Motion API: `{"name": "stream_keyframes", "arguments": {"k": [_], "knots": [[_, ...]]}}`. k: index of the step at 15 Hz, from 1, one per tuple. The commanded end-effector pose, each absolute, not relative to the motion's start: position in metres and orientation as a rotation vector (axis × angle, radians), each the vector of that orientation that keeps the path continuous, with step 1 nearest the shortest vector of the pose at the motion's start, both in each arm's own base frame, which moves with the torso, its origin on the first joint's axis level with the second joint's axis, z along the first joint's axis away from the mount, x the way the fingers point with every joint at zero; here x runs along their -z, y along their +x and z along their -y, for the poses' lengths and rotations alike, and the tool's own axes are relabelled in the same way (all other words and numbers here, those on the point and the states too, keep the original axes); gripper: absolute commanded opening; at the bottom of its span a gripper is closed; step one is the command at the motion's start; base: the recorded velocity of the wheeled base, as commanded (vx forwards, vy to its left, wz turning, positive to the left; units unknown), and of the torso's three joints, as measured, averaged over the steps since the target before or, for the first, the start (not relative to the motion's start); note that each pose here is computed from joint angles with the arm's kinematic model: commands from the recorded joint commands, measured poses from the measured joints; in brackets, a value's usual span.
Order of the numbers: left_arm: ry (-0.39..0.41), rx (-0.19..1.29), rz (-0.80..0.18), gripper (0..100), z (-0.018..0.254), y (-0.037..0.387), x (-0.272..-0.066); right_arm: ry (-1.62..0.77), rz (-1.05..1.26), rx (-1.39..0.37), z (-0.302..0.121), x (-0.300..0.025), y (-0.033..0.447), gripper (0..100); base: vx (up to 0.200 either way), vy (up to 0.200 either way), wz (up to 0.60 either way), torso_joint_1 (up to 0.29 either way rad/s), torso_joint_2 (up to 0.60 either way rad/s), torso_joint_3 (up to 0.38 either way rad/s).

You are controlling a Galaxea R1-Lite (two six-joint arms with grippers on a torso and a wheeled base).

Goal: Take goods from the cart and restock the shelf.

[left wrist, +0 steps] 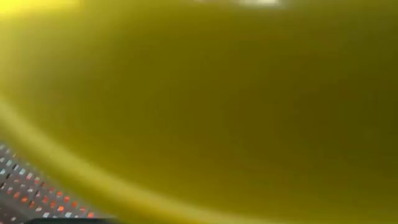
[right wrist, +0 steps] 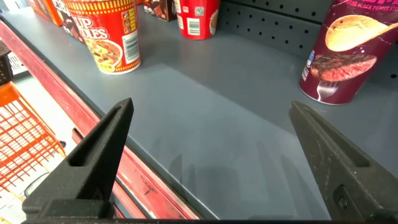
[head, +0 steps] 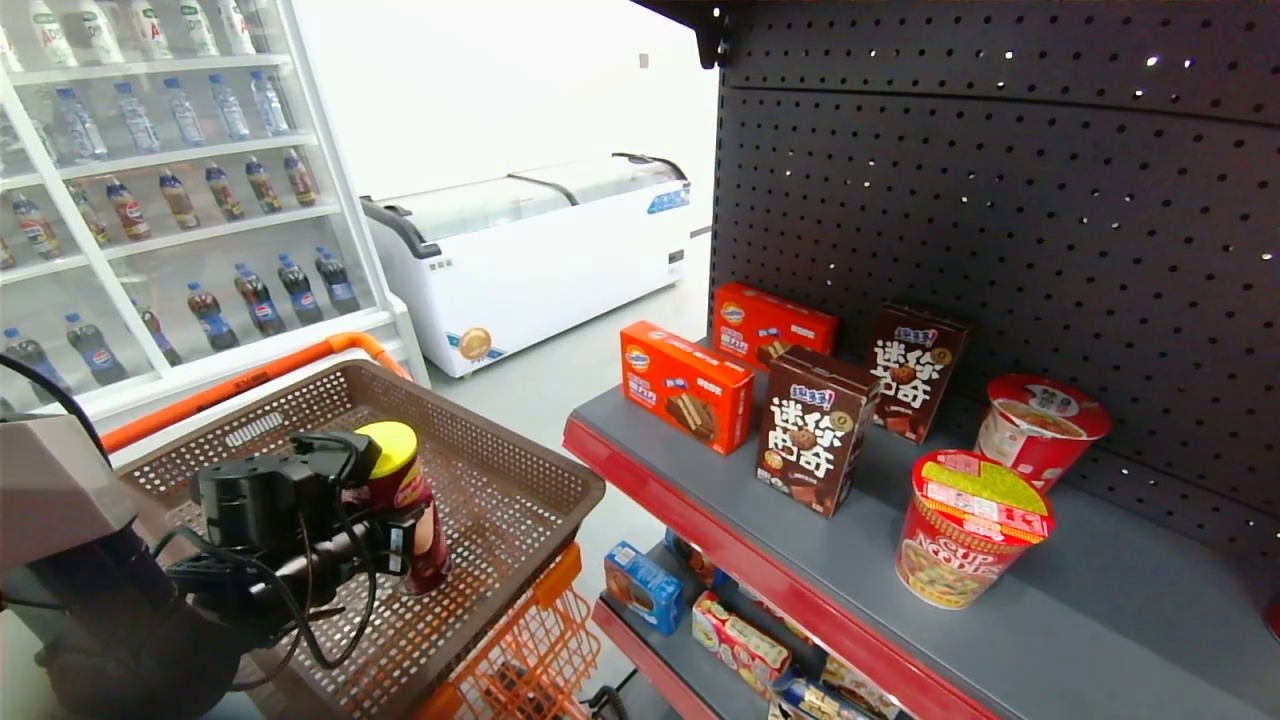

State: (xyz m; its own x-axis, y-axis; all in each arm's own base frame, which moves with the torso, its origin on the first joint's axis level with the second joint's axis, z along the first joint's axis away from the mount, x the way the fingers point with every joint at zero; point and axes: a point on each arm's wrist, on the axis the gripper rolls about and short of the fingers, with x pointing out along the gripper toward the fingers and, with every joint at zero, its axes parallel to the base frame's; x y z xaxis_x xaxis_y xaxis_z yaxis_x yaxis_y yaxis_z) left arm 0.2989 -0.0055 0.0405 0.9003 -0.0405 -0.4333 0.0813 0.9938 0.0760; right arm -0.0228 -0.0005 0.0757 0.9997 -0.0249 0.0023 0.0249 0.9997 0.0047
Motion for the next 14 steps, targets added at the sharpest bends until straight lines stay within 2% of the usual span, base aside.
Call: {"name": "stream_keyframes", "arguments": {"k": [1, 7, 8, 9, 12, 14], "knots": [[0.097, 0.045, -0.453, 0, 0.008, 0.298, -0.042, 0.005, 0.003, 0.025, 0.000, -0.076, -0.023, 100, 0.000, 0.000, 0.00, 0.000, 0.00, 0.000], [0.054, 0.039, -0.389, 0, 0.008, 0.298, -0.081, 0.005, 0.003, 0.025, 0.000, -0.076, -0.023, 100, 0.000, 0.000, 0.00, 0.000, 0.00, 0.000], [0.045, 0.040, -0.374, 0, 0.008, 0.301, -0.098, 0.005, 0.003, 0.025, 0.000, -0.076, -0.023, 100, 0.000, 0.000, 0.00, 0.000, 0.00, 0.000], [0.044, 0.049, -0.383, 0, 0.009, 0.299, -0.103, 0.005, 0.003, 0.025, 0.000, -0.076, -0.023, 100, 0.000, 0.000, 0.00, 0.000, 0.00, 0.000], [0.023, 0.175, -0.407, 0, 0.014, 0.286, -0.114, 0.005, 0.003, 0.025, 0.000, -0.076, -0.023, 100, 0.000, 0.000, 0.00, 0.000, 0.00, 0.000], [0.031, 0.205, -0.329, 0, 0.021, 0.278, -0.137, 0.005, 0.003, 0.025, 0.000, -0.076, -0.023, 100, 0.000, 0.000, 0.00, 0.000, 0.00, 0.000]]}}
